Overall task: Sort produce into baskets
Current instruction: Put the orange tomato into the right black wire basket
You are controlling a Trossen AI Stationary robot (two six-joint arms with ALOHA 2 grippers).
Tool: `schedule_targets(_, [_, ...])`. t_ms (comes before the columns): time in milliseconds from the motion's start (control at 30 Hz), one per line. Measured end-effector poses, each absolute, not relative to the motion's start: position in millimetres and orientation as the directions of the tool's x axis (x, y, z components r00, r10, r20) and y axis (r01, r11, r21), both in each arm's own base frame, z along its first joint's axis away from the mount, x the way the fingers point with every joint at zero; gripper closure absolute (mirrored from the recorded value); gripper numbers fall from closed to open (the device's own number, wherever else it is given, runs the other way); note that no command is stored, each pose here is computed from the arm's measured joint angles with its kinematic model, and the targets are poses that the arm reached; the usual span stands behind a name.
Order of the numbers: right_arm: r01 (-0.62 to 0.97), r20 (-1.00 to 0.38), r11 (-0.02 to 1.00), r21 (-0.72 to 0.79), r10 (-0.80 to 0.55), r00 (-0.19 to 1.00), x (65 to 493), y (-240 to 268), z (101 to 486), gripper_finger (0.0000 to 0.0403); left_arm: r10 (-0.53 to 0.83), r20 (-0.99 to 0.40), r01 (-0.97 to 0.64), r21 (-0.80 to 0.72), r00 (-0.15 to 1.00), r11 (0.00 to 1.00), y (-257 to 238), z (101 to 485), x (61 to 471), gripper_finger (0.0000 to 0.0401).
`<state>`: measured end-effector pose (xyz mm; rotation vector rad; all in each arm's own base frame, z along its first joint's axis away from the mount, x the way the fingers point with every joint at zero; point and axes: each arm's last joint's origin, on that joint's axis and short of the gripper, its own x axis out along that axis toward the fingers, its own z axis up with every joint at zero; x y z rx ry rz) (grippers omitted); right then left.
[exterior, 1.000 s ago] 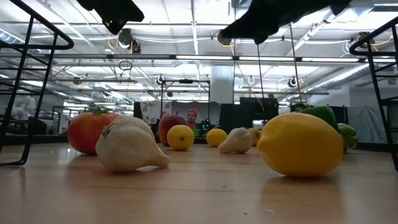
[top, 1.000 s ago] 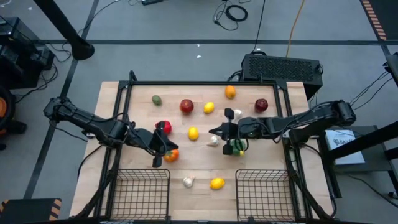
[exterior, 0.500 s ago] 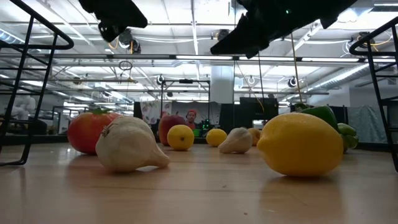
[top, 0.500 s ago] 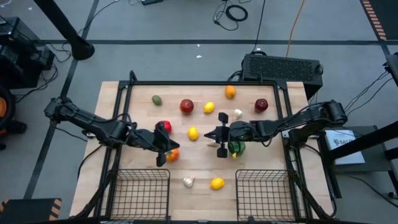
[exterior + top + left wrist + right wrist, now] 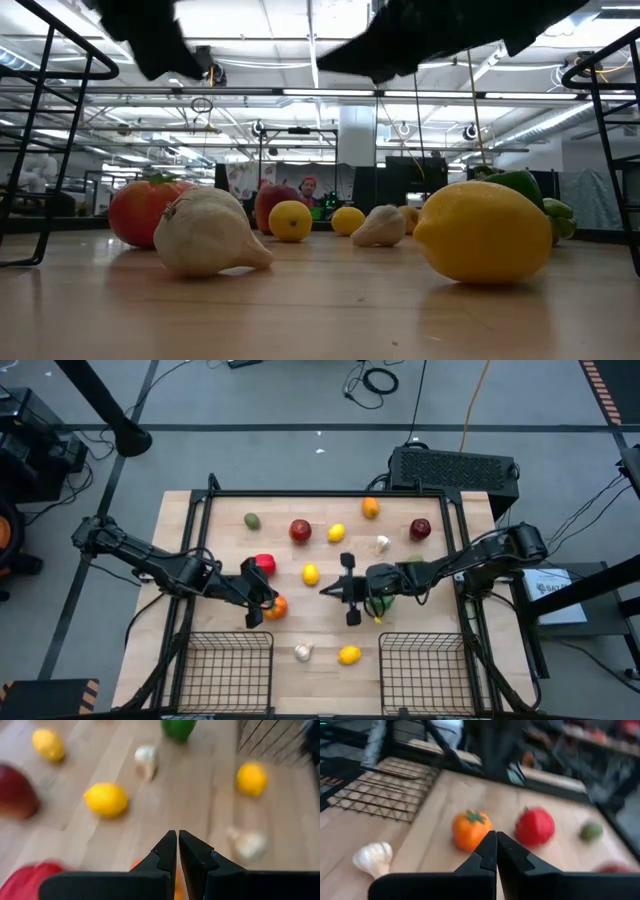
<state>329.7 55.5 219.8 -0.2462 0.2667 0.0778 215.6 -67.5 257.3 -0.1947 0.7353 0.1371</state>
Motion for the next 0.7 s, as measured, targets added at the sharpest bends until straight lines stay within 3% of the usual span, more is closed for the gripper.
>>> schedule_targets(200, [-0.158, -0.258, 0.919, -0.361, 0.065, 0.964, 373, 74, 220, 0.0403, 0.085, -0.778, -0.219, -0.069, 0.623, 0.973, -63, 257, 202, 0.0374])
schedule_targets(367, [-0.24, -0.405, 0.863, -0.445, 0.046, 0.913, 421, 78, 203, 0.0396, 0.109, -0.823, -0.247, -0.039, 0.557, 0.968, -61, 253, 195, 0.0374])
schedule_targets(500, [-0.275, -0.463, 0.838, -0.471, 0.03, 0.886, 442, 77, 186, 0.0365, 0.133, -0.857, -0.319, -0.039, 0.499, 0.947, -58, 249, 189, 0.0374])
schedule_targets(700, [-0.287, -0.435, 0.796, -0.533, 0.033, 0.9, 455, 79, 172, 0.0296, 0.18, -0.884, -0.424, -0.022, 0.431, 0.905, -55, 239, 182, 0.0374])
